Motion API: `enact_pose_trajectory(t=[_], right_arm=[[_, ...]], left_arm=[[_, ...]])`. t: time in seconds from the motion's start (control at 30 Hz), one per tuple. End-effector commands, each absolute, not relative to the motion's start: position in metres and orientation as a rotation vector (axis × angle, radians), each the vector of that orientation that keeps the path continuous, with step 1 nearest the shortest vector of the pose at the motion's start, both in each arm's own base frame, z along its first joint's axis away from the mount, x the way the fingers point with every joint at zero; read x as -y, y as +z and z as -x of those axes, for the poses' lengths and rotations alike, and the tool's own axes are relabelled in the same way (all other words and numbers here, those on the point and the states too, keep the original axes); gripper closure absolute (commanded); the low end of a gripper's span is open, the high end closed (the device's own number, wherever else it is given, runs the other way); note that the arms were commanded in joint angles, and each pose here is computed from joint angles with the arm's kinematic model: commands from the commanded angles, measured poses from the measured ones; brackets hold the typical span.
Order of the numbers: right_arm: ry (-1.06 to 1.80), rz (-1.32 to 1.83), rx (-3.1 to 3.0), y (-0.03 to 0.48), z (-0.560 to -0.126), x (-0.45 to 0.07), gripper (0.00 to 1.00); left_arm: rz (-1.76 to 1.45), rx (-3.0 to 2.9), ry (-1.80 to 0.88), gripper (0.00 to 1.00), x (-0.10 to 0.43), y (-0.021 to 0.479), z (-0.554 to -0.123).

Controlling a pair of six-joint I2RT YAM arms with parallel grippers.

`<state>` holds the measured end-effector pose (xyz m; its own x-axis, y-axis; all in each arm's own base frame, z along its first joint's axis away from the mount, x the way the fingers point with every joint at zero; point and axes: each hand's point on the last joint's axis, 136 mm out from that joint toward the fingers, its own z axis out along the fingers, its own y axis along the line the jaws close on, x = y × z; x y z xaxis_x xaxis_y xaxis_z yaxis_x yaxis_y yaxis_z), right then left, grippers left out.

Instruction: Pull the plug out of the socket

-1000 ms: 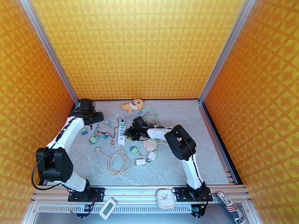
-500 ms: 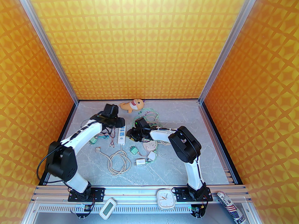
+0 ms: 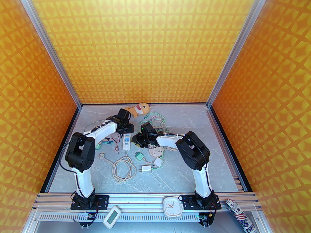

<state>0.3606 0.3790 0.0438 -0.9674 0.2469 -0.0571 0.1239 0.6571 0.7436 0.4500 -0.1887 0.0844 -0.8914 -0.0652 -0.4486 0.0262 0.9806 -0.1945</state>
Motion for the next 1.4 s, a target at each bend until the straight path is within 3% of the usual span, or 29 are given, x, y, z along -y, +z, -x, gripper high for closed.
enact_pose_trajectory(t=[0.0, 0.2, 0.33, 0.4, 1.07, 1.37], right_arm=[[1.217, -0.288, -2.667, 0.06, -0.364, -0.376, 0.64], [1.238, -0.283, -2.664, 0.06, -0.364, -0.379, 0.64], [1.326, -0.265, -2.62, 0.065, -0.369, -0.39, 0.63], [1.367, -0.263, -2.59, 0.067, -0.374, -0.396, 0.63], [1.306, -0.311, -2.613, 0.035, -0.431, -0.414, 0.63], [1.137, -0.39, -2.785, -0.009, -0.415, -0.396, 0.67]], left_arm=[[0.058, -2.644, -0.18, 0.46, 0.177, 0.086, -0.467], [0.044, -2.651, -0.134, 0.5, 0.176, 0.077, -0.481], [0.041, -2.656, -0.131, 0.66, 0.177, 0.075, -0.485], [0.046, -2.659, -0.129, 0.69, 0.176, 0.075, -0.483], [0.057, -2.689, -0.146, 0.71, 0.182, 0.076, -0.469], [0.059, -2.695, -0.163, 0.74, 0.187, 0.088, -0.468]])
